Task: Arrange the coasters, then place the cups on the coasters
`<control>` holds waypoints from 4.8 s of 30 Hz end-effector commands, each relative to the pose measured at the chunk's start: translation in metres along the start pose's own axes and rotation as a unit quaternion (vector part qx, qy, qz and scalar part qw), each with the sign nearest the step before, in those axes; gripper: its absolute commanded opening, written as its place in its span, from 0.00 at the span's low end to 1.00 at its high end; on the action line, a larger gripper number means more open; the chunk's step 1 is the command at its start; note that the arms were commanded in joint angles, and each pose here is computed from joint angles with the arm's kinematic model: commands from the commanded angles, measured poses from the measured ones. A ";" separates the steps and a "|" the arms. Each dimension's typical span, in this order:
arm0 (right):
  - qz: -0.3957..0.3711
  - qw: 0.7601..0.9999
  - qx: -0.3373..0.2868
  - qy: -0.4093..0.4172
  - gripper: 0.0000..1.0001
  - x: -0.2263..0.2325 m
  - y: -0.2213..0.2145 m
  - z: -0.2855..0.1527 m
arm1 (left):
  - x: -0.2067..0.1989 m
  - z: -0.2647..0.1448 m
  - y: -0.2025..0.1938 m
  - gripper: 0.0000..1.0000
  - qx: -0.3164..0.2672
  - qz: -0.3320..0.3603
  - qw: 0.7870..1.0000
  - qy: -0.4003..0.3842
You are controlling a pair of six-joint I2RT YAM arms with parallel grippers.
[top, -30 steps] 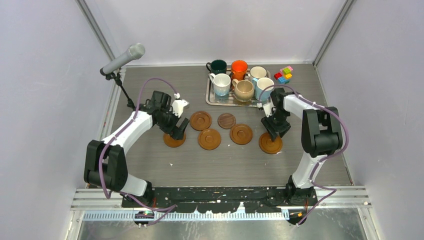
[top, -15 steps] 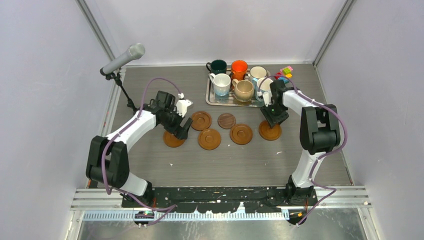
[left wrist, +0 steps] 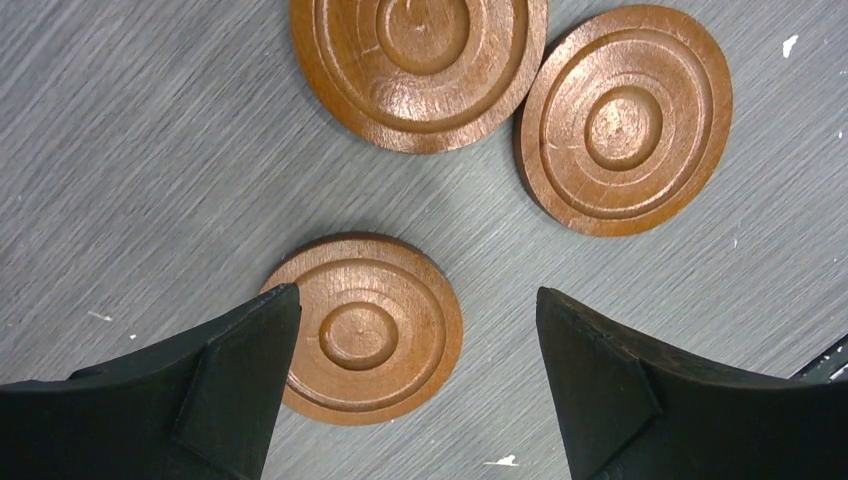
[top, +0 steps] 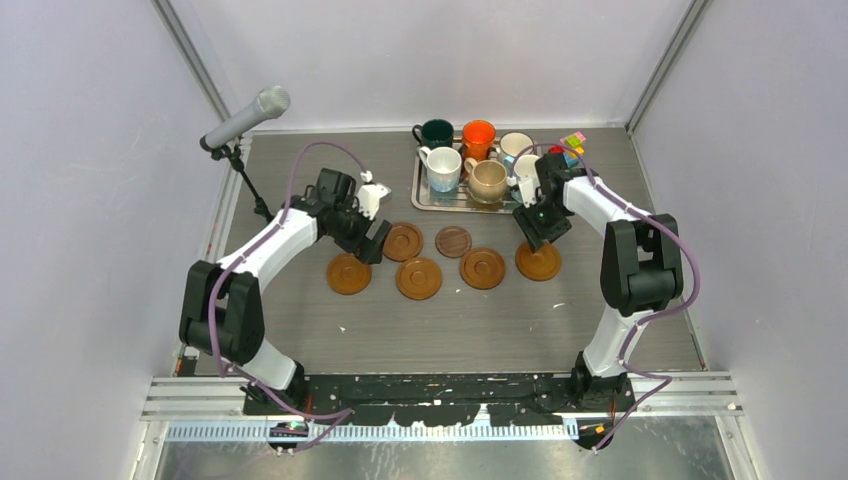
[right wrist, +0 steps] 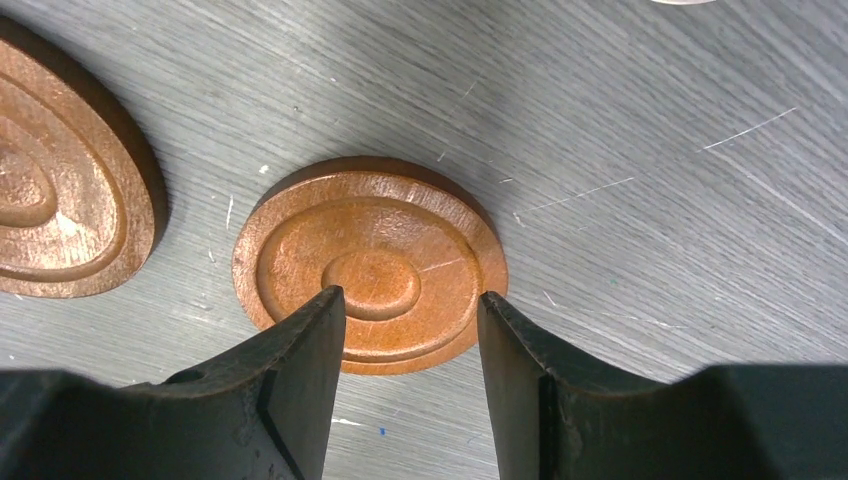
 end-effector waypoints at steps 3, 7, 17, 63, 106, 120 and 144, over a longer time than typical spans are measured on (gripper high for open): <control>0.002 0.999 -0.037 0.024 0.57 0.010 0.015 -0.020 | 0.006 0.013 0.033 0.89 -0.031 0.013 0.999 0.026; 0.002 0.997 -0.059 0.039 0.59 0.024 0.025 -0.032 | 0.010 0.032 0.043 0.88 -0.022 0.014 0.999 0.041; 0.015 0.994 -0.090 0.062 0.59 0.045 0.035 -0.049 | 0.033 0.082 0.074 0.77 -0.006 -0.013 0.998 0.063; 0.017 0.993 -0.091 0.074 0.59 0.053 0.027 -0.047 | 0.056 0.095 0.028 0.30 0.108 0.009 0.991 0.078; 0.019 0.991 -0.104 0.082 0.59 0.063 0.024 -0.046 | 0.049 -0.003 -0.143 0.96 0.219 0.074 0.964 0.131; 0.021 0.991 -0.104 0.079 0.59 0.064 0.018 -0.046 | 0.099 -0.023 -0.140 0.85 0.196 0.044 0.968 0.149; 0.023 0.988 -0.115 0.103 0.62 0.071 0.025 -0.049 | 0.057 -0.046 -0.041 1.00 0.065 0.001 0.997 0.046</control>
Point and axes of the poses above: each gripper's point midway between its finger pads, its own z axis out along the fingers, its own x axis along the line the jaws close on, y = z × x, the point moved 1 cm from there along -z, back along the fingers, and after that the axes turned 1 degree about z, right-handed, at the moved point
